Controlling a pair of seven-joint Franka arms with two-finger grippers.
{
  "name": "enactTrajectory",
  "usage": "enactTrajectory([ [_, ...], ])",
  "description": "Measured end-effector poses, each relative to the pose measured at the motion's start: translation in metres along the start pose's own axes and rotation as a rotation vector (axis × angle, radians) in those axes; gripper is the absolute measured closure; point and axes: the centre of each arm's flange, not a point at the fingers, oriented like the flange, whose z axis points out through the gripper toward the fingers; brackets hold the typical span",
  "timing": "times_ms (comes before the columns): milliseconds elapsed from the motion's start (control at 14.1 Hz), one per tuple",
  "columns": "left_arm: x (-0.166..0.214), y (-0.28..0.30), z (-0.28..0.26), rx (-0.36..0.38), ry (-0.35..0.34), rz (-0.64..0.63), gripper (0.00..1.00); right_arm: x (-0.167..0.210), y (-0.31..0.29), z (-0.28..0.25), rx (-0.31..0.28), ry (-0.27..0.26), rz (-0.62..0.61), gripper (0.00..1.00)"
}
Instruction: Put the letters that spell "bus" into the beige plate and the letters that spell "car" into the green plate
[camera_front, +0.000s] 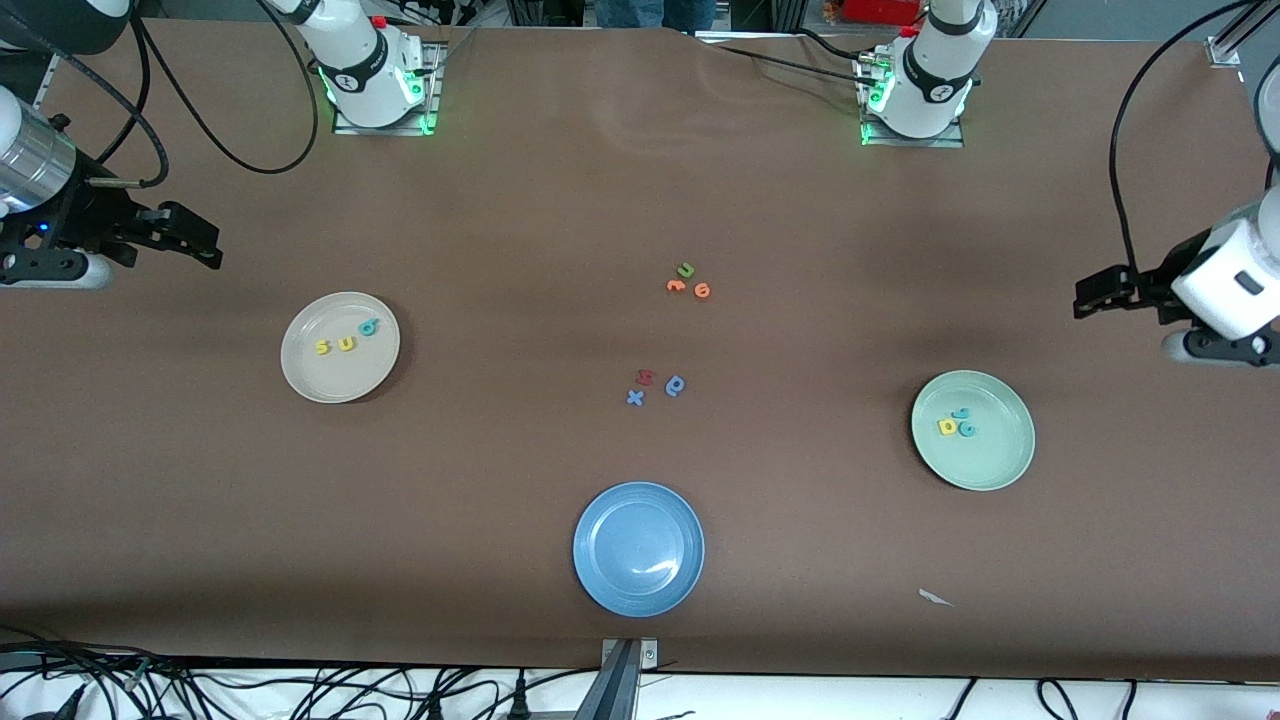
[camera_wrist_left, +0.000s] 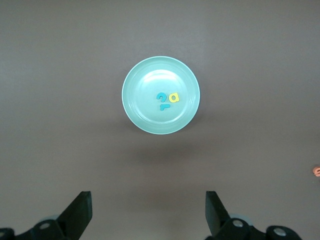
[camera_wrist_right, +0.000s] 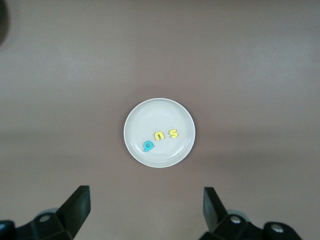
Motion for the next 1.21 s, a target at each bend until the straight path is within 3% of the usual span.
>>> enactTrajectory([
  [426, -0.0072, 0.0005, -0.0108, 0.002, 0.017, 0.012, 0.00, 0.0035, -0.0001, -0.0029, 0.002, 0.033, 0.000, 0.00],
  [1207, -0.0083, 0.0005, -0.0083, 0.001, 0.012, 0.019, 0.00, 0.0042, -0.0005, -0.0015, 0.002, 0.031, -0.002, 0.00],
])
